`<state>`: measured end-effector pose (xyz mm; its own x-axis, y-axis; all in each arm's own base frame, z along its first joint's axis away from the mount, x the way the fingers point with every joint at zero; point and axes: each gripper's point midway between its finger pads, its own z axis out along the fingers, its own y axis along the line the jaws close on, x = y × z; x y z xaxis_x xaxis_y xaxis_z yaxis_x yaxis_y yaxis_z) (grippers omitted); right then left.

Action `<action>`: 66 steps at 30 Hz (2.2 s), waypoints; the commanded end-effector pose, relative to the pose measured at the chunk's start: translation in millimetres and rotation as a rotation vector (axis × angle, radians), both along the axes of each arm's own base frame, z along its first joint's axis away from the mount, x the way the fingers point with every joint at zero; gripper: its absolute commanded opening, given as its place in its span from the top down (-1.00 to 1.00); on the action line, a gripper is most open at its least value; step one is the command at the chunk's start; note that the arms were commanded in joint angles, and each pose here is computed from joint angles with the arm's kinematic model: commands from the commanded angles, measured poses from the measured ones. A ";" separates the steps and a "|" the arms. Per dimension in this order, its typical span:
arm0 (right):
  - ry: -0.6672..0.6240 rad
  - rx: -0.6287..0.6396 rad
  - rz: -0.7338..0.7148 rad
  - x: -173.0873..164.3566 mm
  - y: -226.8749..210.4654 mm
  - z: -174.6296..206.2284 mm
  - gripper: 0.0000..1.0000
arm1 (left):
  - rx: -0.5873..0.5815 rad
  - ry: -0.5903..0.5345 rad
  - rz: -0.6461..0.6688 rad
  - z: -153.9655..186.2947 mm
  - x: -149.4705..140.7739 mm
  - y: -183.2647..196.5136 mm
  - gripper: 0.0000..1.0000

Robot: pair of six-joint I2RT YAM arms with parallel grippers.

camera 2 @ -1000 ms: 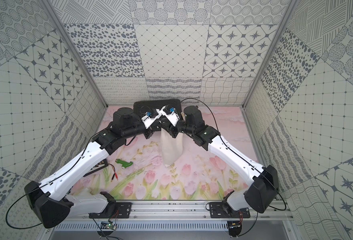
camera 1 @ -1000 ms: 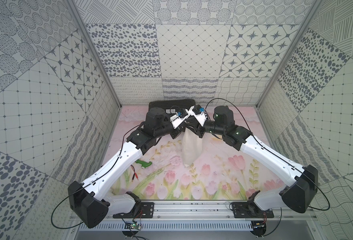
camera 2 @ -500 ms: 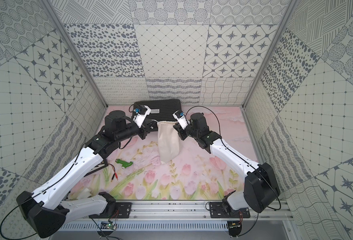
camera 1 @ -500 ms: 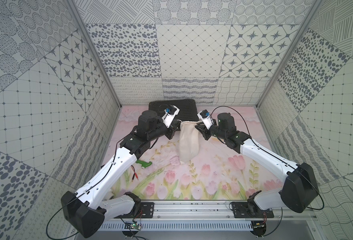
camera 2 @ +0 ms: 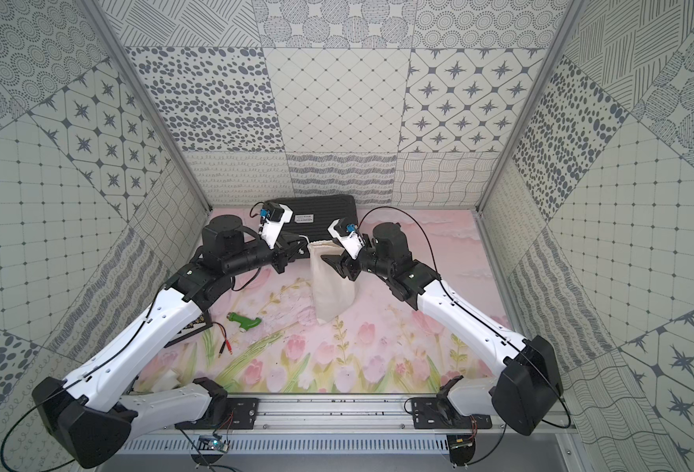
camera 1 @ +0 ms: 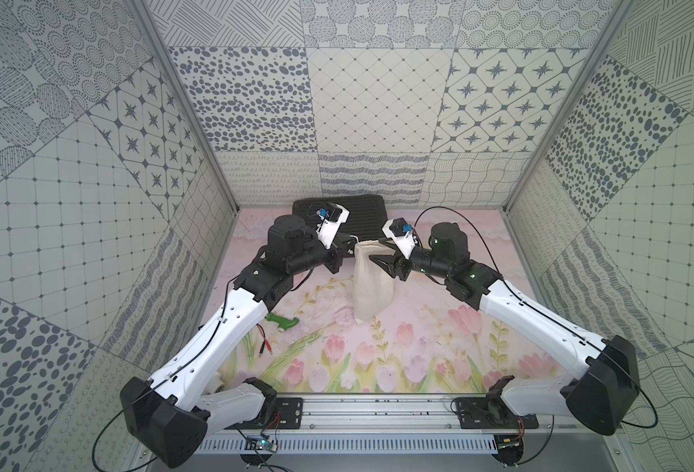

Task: Close the soil bag
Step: Frap the soil bag at the center of the board.

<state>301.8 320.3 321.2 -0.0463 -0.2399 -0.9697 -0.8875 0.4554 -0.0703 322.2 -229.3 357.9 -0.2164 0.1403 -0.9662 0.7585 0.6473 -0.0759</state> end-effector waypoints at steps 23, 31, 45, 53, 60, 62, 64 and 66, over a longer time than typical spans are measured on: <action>-0.091 -0.119 -0.196 53.6 4.4 -18.1 0.78 | -0.047 -0.039 0.178 30.4 2.3 33.1 1.00; -0.034 -0.253 -0.415 70.4 -63.5 -72.0 0.73 | -0.166 0.043 0.378 22.2 13.4 89.4 1.00; -0.044 -0.313 -0.366 54.5 -61.3 -88.3 0.28 | -0.246 0.108 0.234 25.7 8.2 81.0 1.00; -0.115 -0.123 -0.036 9.4 6.9 -13.1 -0.30 | -0.247 0.154 0.110 26.6 2.5 63.1 1.00; -0.178 -0.029 0.136 6.4 61.6 10.3 -0.37 | -0.254 0.156 0.076 35.1 -6.3 58.5 1.00; -0.194 -0.008 0.157 9.3 75.2 12.6 -0.37 | -0.255 0.159 0.063 36.6 -10.1 56.4 1.00; -0.203 0.001 0.167 13.9 87.9 13.4 -0.32 | -0.256 0.161 0.046 37.5 -13.9 53.1 1.00; -0.219 0.018 0.171 17.4 97.3 16.9 -0.26 | -0.253 0.159 0.037 38.7 -16.8 51.1 1.00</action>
